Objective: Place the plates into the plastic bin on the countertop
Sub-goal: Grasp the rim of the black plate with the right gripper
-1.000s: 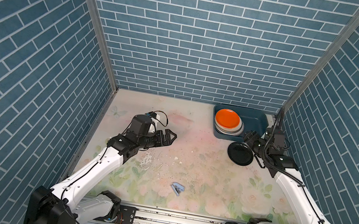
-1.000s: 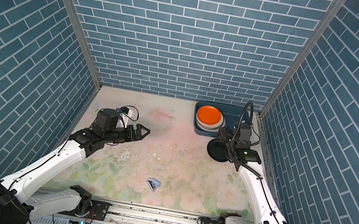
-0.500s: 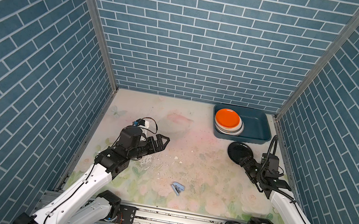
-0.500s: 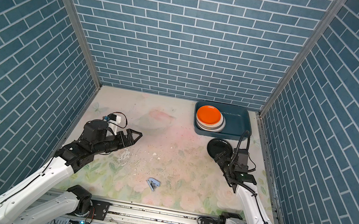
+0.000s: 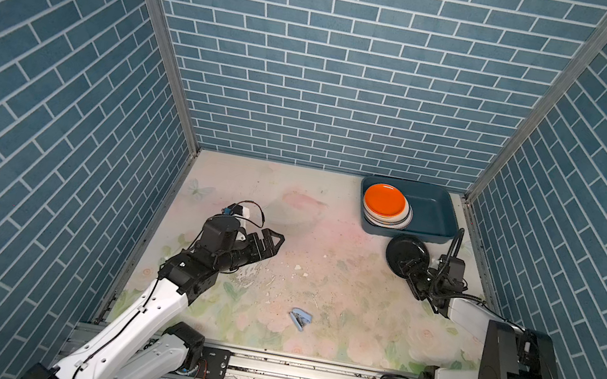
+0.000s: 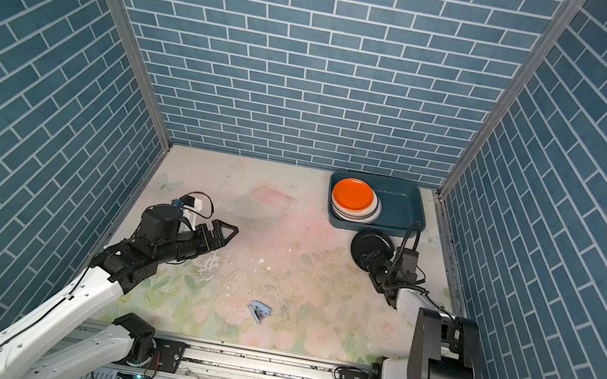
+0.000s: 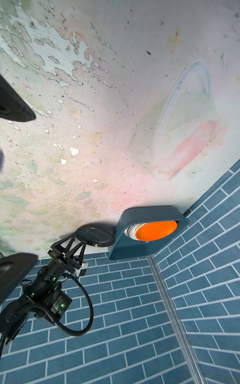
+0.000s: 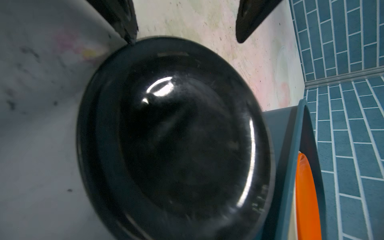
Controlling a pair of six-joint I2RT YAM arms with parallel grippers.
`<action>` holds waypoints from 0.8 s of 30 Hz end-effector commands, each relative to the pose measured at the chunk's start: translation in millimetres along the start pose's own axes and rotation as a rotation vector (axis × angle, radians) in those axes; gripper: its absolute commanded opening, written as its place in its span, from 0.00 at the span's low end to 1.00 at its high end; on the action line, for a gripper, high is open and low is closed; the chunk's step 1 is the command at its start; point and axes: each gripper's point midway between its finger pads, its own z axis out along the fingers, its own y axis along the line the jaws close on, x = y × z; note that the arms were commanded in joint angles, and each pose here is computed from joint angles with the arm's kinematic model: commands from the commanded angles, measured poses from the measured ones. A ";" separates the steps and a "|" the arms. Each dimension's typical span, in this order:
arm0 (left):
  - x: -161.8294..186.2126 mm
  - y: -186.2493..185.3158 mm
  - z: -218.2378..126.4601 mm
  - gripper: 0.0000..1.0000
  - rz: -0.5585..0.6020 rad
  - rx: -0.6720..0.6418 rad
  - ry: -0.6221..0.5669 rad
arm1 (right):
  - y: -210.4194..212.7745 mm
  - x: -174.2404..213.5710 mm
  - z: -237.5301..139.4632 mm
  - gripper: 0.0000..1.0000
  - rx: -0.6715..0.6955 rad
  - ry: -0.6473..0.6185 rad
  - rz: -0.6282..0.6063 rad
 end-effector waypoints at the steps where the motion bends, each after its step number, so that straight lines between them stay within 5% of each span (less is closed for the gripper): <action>1: 1.8 1.3 1.6 1.00 0.003 -0.008 0.010 | 4.4 -5.0 5.3 0.74 -0.041 -0.009 0.019; 13: -3.8 -4.8 3.4 1.00 0.005 -0.004 0.007 | 1.9 -10.1 -6.7 0.74 -0.015 -0.035 0.024; 19: -6.0 -6.4 2.9 1.00 0.014 -0.008 0.005 | -17.2 -14.9 -27.3 0.86 0.117 -0.092 -0.005; 24: -6.1 -5.9 7.0 1.00 0.023 -0.015 0.017 | -24.2 -19.0 -27.6 0.86 0.108 -0.066 0.037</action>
